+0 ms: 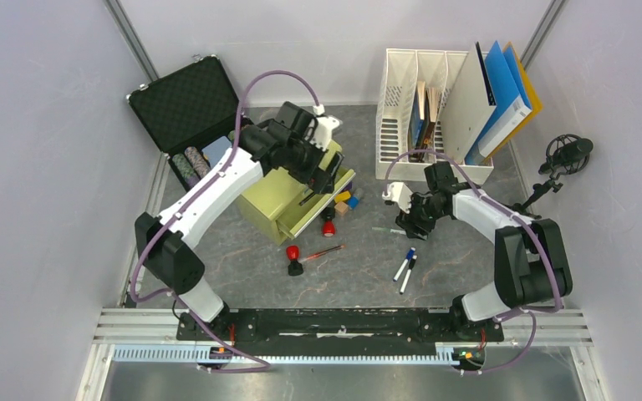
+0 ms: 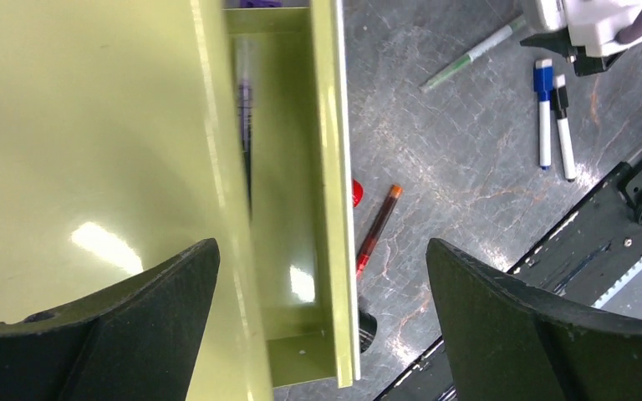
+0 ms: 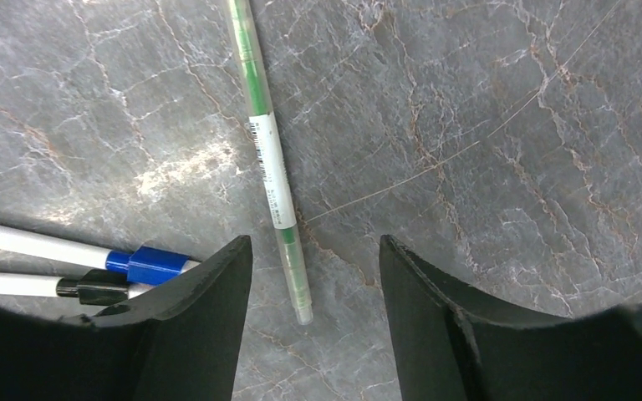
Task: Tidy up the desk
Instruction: Pick up the stationery from the center of the board.
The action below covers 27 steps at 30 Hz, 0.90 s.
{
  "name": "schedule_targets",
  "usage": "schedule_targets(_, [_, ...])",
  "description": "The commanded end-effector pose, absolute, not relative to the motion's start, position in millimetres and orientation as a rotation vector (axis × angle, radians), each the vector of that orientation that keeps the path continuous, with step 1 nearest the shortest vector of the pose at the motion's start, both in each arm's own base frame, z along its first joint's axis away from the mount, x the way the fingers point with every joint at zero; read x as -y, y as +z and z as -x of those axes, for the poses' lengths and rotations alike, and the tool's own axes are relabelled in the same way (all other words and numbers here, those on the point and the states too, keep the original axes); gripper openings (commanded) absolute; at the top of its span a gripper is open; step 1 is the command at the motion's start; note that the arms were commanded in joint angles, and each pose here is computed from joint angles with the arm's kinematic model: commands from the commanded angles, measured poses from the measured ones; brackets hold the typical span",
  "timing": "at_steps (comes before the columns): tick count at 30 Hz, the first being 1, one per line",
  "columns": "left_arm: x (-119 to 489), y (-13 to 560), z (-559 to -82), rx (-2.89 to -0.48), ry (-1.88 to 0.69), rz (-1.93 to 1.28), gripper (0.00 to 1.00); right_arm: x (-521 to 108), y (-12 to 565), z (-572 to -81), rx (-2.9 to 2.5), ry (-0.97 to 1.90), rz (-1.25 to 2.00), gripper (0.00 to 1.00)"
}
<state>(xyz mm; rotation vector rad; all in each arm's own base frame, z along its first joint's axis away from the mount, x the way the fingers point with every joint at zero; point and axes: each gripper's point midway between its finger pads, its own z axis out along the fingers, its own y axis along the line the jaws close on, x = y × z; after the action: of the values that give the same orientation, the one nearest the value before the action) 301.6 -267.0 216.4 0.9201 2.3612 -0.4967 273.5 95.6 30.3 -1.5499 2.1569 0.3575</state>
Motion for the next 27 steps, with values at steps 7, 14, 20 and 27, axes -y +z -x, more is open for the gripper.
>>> schedule_targets(7, [228.9, 266.5, -327.4, -2.286, -0.662, -0.724, 1.00, -97.4, 13.6, -279.8, -2.146, 0.312, 1.599, 0.55])
schedule_targets(14, [204.9, 275.3, -339.9, -2.295, -0.726, -0.589, 1.00, -96.3, 21.4, -279.0, -2.150, 0.309, 1.607, 0.12])
schedule_targets(20, [179.6, 294.2, -351.1, -2.242, -0.692, -0.513, 1.00, -108.6, 74.0, -296.0, -2.038, 0.281, 1.653, 0.00])
schedule_targets(27, [158.3, 308.0, -360.5, -2.210, -0.674, -0.441, 1.00, -147.2, 150.2, -307.4, -1.762, 0.249, 1.845, 0.00])
